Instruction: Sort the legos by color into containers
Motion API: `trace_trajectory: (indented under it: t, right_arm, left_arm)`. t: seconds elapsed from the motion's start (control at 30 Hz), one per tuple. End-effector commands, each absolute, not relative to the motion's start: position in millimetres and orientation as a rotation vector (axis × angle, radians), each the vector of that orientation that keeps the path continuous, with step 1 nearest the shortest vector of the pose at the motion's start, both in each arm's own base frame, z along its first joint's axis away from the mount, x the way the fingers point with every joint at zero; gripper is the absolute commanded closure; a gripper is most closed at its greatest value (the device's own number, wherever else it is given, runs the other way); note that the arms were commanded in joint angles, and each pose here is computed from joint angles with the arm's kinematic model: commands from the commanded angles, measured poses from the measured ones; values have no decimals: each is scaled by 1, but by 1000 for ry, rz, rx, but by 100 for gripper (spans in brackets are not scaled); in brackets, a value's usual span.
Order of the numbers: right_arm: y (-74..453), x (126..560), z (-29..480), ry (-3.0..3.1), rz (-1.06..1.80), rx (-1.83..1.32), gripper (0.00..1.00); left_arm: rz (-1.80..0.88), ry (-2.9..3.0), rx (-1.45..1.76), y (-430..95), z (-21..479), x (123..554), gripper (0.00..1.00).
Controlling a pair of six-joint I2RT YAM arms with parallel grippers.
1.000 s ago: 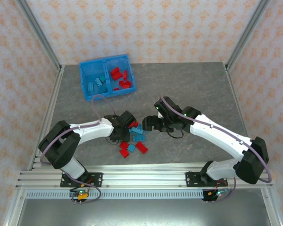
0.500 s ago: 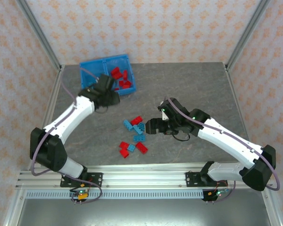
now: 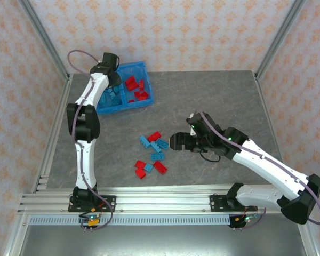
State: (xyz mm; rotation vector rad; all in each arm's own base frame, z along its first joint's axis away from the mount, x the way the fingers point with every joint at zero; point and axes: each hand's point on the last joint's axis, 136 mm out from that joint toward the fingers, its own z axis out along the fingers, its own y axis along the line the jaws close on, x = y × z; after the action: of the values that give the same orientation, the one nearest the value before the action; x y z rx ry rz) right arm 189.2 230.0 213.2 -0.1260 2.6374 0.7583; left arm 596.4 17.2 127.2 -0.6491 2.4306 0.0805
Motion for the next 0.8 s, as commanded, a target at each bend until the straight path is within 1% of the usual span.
trace_trajectory:
  t: [0.0, 0.13, 0.2, 0.27, 0.43, 0.53, 0.63, 0.77]
  right_arm:
    - [220, 187, 218, 2634, 715, -94, 13]
    - [217, 188, 221, 2615, 711, -79, 13]
    - [220, 190, 221, 2614, 714, -85, 13]
    - [223, 192, 221, 2616, 715, -94, 13]
    - [231, 196, 216, 2640, 709, -123, 13]
    - [234, 200, 215, 2640, 703, -120, 13]
    - [234, 206, 214, 2624, 681, -105, 13]
    - [228, 215, 212, 2600, 616, -69, 12]
  left_arm:
    - [121, 2425, -696, 33, 138, 595, 65]
    - [121, 2402, -730, 43, 136, 598, 55]
    - [112, 2399, -743, 45, 139, 597, 45]
    - [98, 2394, -745, 46, 146, 595, 40]
    - [15, 2347, -781, 39, 185, 579, 39]
    - [-127, 2288, -836, 25, 212, 559, 39]
    - [-269, 2257, -859, 2, 232, 526, 39]
    - [-358, 2255, -725, -52, 253, 471, 40]
